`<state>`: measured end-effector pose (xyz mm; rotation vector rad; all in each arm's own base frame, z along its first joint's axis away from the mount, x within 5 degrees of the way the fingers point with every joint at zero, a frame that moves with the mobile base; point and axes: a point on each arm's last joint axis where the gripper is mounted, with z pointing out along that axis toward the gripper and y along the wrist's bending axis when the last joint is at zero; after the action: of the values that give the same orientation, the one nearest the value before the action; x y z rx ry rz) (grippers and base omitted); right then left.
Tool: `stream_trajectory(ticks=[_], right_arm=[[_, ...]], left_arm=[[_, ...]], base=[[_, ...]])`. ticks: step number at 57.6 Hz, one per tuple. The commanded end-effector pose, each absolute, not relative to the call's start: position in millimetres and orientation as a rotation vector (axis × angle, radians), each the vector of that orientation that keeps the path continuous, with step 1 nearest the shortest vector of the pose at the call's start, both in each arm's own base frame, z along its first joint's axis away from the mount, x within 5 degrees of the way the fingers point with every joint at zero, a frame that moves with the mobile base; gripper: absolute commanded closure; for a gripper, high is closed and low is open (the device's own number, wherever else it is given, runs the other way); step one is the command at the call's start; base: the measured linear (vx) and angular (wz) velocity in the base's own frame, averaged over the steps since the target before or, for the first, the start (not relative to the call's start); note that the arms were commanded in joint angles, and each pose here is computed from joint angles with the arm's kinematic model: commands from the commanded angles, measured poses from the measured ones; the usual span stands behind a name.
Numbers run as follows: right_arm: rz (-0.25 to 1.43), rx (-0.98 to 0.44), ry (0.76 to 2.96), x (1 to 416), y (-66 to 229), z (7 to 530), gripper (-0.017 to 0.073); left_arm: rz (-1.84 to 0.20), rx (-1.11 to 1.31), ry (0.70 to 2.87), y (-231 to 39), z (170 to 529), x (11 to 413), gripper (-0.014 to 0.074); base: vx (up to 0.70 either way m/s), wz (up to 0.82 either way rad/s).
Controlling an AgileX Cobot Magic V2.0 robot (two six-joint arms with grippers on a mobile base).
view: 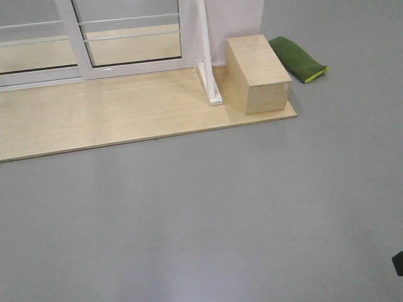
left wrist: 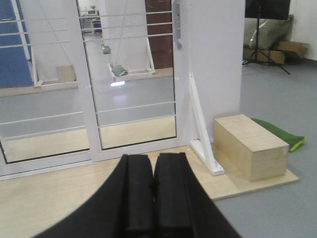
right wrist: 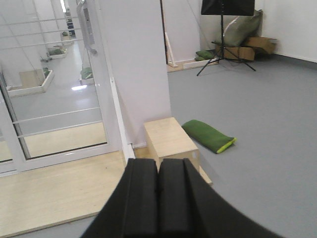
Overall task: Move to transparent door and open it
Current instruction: 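Drive up to the glass sliding door near its silver handle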
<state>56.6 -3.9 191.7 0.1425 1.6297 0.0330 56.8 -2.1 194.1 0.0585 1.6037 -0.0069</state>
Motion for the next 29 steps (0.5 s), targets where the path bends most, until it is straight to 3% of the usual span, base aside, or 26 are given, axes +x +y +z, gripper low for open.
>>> stream_trajectory(ticks=[1, 29], right_arm=[[0.023, 0.119, 1.536, 55.8, -3.6, 198.7, 0.0565], [0.023, 0.119, 1.536, 55.8, -3.6, 198.7, 0.0565]], left_arm=[[-0.022, 0.055, 1.522, -2.8, 197.3, 56.3, 0.0600], [-0.022, 0.055, 1.522, -2.8, 197.3, 56.3, 0.0600]], base=[[0.69, 0.37], [0.67, 0.25]])
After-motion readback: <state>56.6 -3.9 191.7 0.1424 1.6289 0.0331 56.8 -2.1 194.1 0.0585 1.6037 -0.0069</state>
